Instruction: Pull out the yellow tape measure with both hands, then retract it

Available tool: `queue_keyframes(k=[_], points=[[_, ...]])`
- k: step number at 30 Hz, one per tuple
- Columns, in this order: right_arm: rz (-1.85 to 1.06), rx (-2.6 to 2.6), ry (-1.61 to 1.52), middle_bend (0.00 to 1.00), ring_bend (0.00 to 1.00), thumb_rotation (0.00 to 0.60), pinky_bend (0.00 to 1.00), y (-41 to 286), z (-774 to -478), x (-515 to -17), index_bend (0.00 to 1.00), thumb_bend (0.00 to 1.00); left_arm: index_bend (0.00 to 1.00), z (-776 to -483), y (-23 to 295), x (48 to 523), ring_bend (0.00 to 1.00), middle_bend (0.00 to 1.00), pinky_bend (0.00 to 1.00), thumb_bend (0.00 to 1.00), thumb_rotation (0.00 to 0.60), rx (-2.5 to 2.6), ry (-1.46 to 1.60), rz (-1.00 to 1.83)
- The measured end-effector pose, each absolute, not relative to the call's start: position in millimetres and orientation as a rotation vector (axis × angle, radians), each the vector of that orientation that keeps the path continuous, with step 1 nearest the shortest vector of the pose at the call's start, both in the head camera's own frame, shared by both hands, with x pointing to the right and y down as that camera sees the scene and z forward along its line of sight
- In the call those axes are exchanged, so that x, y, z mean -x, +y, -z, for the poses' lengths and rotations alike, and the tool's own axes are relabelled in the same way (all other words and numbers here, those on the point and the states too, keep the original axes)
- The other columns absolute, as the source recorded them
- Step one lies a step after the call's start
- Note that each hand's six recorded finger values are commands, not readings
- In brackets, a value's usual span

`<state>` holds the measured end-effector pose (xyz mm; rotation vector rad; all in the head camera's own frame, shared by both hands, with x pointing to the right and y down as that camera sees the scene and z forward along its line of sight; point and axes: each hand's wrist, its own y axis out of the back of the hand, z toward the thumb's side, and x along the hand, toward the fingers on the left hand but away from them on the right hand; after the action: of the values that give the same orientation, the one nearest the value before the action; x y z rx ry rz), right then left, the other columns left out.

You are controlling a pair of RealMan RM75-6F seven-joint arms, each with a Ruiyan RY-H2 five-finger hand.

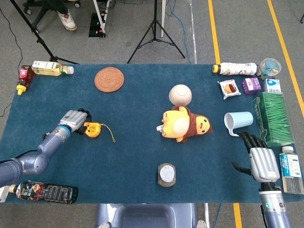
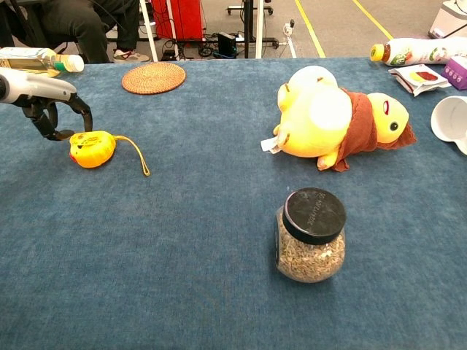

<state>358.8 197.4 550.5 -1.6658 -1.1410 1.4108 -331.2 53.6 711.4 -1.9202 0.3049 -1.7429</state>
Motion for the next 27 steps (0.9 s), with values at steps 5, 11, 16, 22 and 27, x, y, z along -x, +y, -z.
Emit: queue_keyframes(k=[5,11,16,22,27], points=[[-1.398,1.674,-1.14,0.17,0.19,0.6,0.22,197,-550,-357,0.14,0.2,0.31,-700,72,340,0.07,0.18,0.28,0.53,0.6,1.925,0.26,1.758],[-1.388,1.682,-1.14,0.17,0.19,0.6,0.22,198,-550,-357,0.14,0.2,0.31,-680,84,348,0.05,0.18,0.27,0.46,0.6,1.911,0.287,1.751],[-1.385,1.682,-1.152,0.17,0.19,0.6,0.23,199,-550,-360,0.14,0.2,0.16,-670,72,352,0.0,0.06,0.2,0.24,0.6,1.784,0.35,1.676],[-1.386,1.677,-1.159,0.17,0.19,0.6,0.23,201,-549,-363,0.14,0.2,0.05,-675,69,348,0.0,0.0,0.17,0.15,0.6,1.613,0.35,1.606],[-1.39,1.674,-1.166,0.17,0.19,0.6,0.23,201,-549,-365,0.14,0.2,0.04,-691,71,343,0.0,0.0,0.16,0.14,0.6,1.586,0.338,1.603]])
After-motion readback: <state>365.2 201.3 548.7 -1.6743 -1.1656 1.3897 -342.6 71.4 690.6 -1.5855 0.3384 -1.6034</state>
